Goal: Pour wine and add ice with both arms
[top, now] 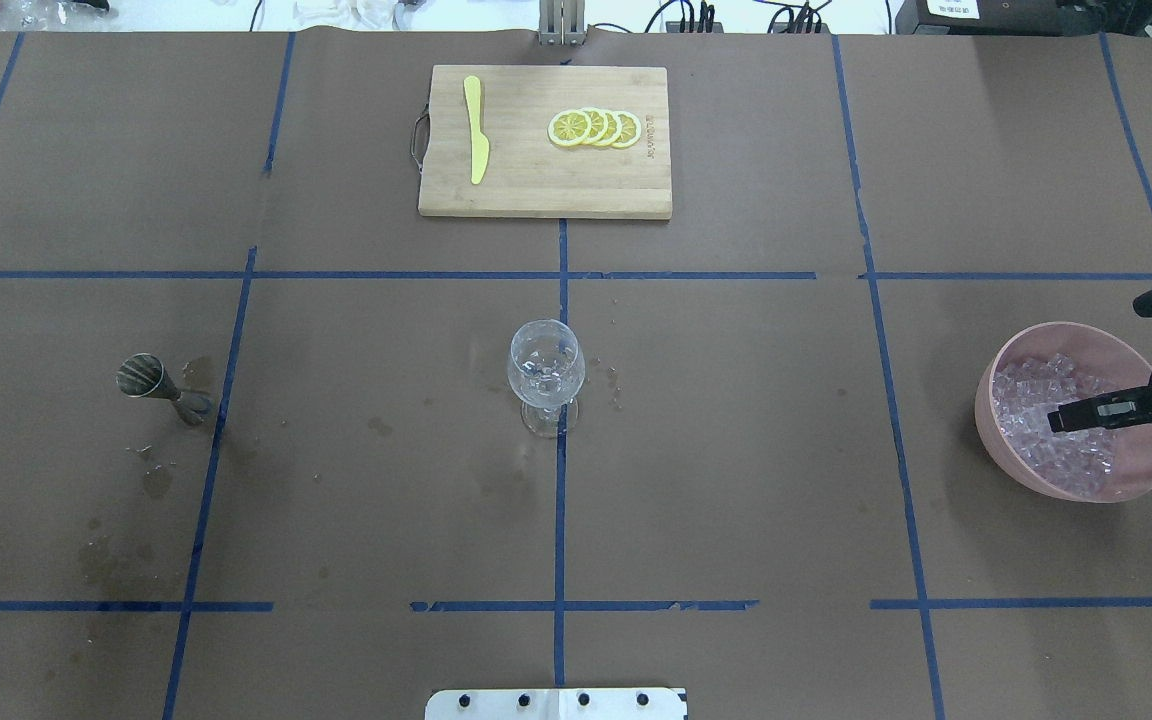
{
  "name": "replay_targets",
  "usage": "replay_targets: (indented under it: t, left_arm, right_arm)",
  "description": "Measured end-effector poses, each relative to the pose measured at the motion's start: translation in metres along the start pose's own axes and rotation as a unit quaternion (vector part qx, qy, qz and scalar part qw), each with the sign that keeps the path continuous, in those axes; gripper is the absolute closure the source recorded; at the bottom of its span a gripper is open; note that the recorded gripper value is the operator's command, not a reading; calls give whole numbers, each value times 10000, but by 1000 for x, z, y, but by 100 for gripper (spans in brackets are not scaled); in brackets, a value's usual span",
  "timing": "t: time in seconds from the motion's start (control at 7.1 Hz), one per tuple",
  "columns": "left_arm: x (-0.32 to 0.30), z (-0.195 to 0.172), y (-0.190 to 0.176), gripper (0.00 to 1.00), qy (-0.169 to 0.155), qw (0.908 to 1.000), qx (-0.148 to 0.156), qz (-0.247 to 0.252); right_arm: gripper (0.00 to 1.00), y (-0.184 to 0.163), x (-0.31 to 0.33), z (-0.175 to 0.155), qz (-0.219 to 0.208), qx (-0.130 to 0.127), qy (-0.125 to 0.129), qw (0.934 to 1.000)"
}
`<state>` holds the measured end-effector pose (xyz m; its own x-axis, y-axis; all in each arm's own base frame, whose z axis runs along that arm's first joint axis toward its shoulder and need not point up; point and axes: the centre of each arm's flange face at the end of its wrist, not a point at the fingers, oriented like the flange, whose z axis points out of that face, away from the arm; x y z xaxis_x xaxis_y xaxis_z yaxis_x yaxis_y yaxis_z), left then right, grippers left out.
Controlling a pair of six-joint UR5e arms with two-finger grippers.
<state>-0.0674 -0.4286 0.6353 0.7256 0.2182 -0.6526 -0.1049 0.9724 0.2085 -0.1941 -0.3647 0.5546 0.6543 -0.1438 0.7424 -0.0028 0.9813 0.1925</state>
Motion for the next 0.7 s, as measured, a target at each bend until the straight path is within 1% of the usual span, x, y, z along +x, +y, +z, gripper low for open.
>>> replay_targets:
  t: [0.28,0.42,0.7]
  left_arm:
    - [1,-1,-1,0,-3,10000,21,21]
    - [1,-1,-1,0,-6,10000,41,41]
    - [1,-2,-2,0,-22,9999,97,96]
  right_arm:
    - [100,0,-4,1,-237,-1,-5,9997]
    - [100,-2,-10,-3,-395,34,-55,9992]
    - [100,-11,-39,-28,-582,148,-223,9979]
